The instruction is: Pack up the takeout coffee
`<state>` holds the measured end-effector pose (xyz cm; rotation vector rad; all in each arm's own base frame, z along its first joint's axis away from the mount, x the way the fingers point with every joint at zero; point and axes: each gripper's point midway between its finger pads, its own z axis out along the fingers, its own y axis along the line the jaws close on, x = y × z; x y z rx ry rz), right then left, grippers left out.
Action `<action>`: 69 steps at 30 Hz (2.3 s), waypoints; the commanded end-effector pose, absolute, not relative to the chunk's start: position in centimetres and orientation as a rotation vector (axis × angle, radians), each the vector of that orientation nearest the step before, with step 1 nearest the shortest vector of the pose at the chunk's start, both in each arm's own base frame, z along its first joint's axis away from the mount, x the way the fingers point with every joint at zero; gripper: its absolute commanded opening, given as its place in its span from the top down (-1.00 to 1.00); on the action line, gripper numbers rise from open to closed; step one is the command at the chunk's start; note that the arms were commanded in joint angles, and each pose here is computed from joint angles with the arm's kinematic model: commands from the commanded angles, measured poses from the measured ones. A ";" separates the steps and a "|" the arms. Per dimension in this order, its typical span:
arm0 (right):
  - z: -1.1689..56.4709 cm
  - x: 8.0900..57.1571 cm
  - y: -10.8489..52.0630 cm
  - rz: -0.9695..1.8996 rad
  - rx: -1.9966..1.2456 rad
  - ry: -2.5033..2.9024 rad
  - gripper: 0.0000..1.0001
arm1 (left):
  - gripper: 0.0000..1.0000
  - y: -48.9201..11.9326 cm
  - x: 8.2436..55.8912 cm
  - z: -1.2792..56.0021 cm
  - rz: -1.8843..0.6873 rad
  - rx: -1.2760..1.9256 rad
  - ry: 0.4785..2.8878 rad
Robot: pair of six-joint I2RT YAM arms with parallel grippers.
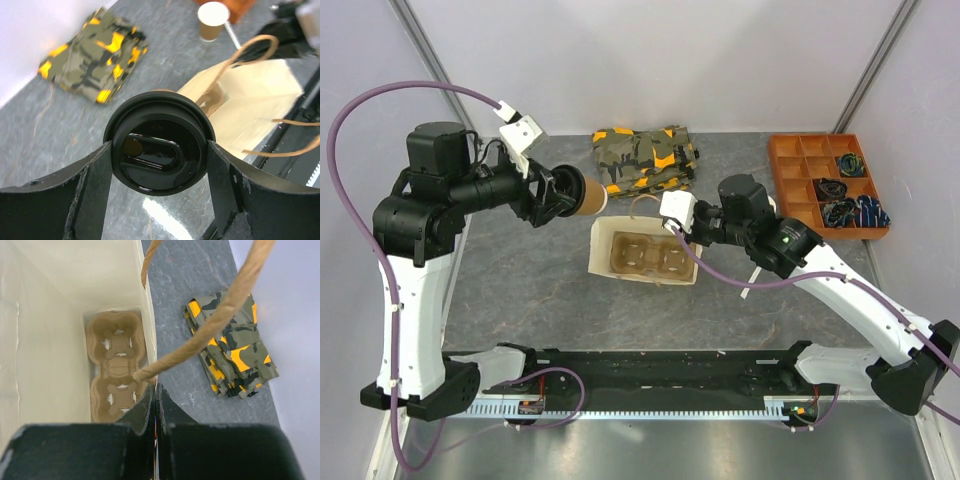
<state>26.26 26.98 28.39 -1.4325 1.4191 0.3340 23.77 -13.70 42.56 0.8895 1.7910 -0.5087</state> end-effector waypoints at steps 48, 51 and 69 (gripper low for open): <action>31.2 25.9 29.7 0.559 -1.305 1.530 1.00 | 0.29 -22.5 22.9 32.9 -0.391 1.630 1.347; 31.2 25.7 29.9 0.573 -1.311 1.531 1.00 | 0.29 -22.6 23.2 32.4 -0.382 1.655 1.348; 30.7 24.7 29.8 0.610 -1.356 1.530 1.00 | 0.33 -21.2 23.6 28.8 -0.318 1.837 1.437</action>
